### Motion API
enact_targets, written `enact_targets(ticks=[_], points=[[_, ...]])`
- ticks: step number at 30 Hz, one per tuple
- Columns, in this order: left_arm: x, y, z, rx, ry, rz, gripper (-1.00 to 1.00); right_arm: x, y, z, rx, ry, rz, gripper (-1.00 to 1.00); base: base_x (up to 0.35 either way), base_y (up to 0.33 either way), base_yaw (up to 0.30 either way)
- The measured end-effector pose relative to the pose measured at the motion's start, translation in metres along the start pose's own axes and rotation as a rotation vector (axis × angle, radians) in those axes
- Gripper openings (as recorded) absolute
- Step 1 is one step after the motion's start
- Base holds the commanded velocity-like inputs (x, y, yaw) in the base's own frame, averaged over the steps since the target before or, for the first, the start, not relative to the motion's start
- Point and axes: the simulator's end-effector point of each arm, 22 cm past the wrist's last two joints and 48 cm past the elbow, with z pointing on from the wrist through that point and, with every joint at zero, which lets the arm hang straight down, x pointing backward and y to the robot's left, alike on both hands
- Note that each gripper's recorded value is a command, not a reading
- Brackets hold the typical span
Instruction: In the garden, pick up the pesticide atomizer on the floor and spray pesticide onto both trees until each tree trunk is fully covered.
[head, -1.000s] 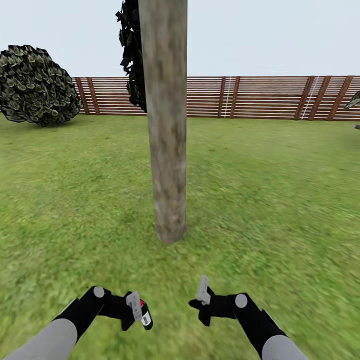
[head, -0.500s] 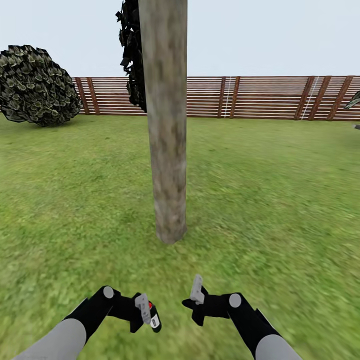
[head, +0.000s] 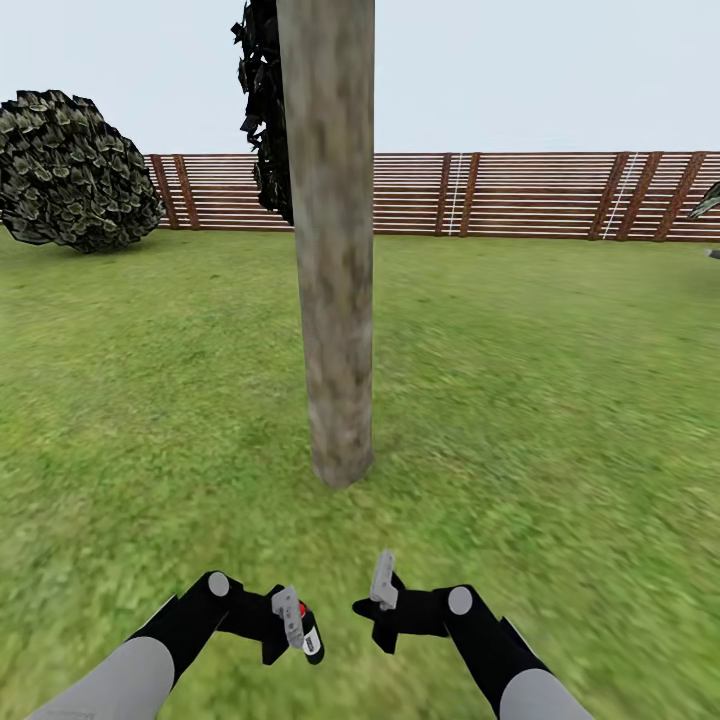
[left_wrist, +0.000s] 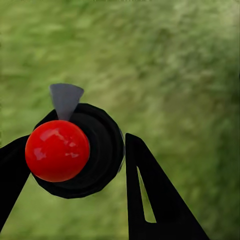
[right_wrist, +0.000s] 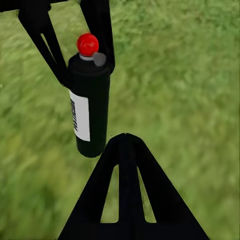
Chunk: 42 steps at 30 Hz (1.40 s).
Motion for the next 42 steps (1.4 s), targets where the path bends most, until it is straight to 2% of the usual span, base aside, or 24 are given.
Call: enact_targets(ticks=[3, 9, 15, 23, 42], points=[[-0.001, 0.000, 0.000, 0.000, -0.001, 0.000, -1.00, -0.002, 0.007, 0.000, -0.036, -0.003, -0.005, -1.00, 0.000, 0.000, 0.000], [-0.009, -0.004, 0.006, 0.008, -0.010, 0.009, -1.00, -0.008, 0.004, -0.002, -0.036, -0.011, -0.020, -1.00, 0.000, 0.000, 0.000], [-0.012, -0.009, 0.011, 0.019, 0.008, 0.035, -1.00, -0.009, 0.004, -0.002, -0.036, -0.012, -0.021, -1.00, 0.000, 0.000, 0.000], [-0.016, -0.011, 0.012, 0.029, 0.001, 0.034, -1.00, -0.007, 0.004, -0.002, -0.035, -0.009, -0.020, -1.00, 0.000, 0.000, 0.000], [-0.043, -0.026, 0.028, 0.057, -0.036, 0.050, -1.00, -0.007, 0.003, -0.003, -0.034, -0.009, -0.021, -1.00, 0.000, 0.000, 0.000]])
